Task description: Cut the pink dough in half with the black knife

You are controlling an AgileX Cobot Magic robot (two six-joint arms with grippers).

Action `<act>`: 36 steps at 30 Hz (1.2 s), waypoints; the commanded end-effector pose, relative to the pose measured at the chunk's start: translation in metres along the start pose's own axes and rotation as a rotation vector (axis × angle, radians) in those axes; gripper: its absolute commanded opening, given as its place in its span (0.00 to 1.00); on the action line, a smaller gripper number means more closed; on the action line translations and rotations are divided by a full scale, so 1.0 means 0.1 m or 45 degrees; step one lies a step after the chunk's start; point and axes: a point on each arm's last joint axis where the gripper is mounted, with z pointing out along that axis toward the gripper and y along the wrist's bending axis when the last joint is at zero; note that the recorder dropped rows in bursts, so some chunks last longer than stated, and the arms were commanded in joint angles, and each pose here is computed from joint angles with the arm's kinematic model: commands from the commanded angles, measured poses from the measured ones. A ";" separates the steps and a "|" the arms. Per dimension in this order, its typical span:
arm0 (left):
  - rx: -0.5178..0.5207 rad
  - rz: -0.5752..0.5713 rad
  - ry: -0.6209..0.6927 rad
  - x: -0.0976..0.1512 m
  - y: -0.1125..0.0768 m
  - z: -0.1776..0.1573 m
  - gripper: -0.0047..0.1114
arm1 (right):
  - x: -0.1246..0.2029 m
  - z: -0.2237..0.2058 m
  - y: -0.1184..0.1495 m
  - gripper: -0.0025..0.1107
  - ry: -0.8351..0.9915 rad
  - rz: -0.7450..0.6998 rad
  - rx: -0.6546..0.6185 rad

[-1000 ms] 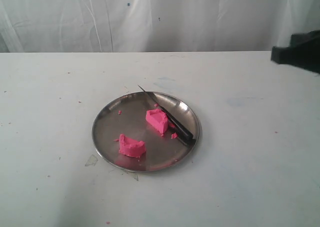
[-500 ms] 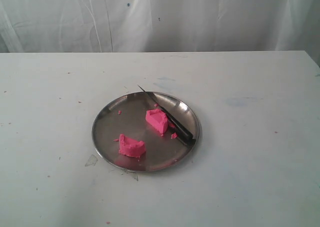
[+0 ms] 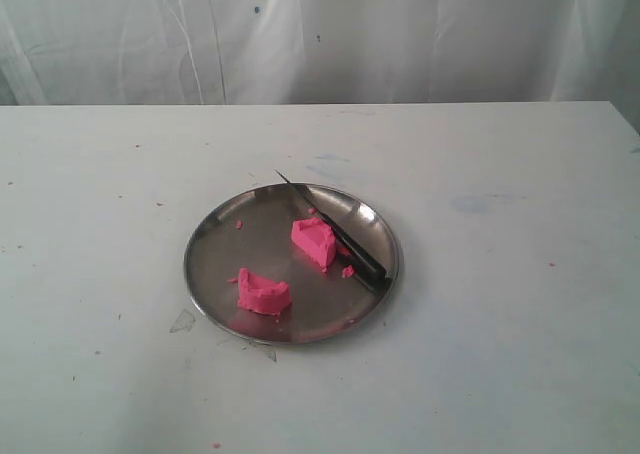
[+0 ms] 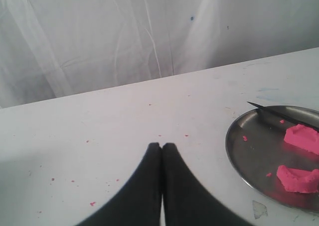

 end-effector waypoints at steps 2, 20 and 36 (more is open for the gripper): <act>0.002 -0.005 0.000 0.02 -0.01 -0.01 0.04 | 0.16 0.04 0.01 0.02 -0.038 -0.107 0.022; 0.002 -0.005 0.000 0.02 -0.01 -0.01 0.04 | 1.38 -0.01 -0.09 0.02 0.561 -0.030 0.231; -0.062 0.061 0.033 0.31 0.02 0.10 0.04 | 1.38 -0.01 -0.09 0.02 0.561 -0.030 0.231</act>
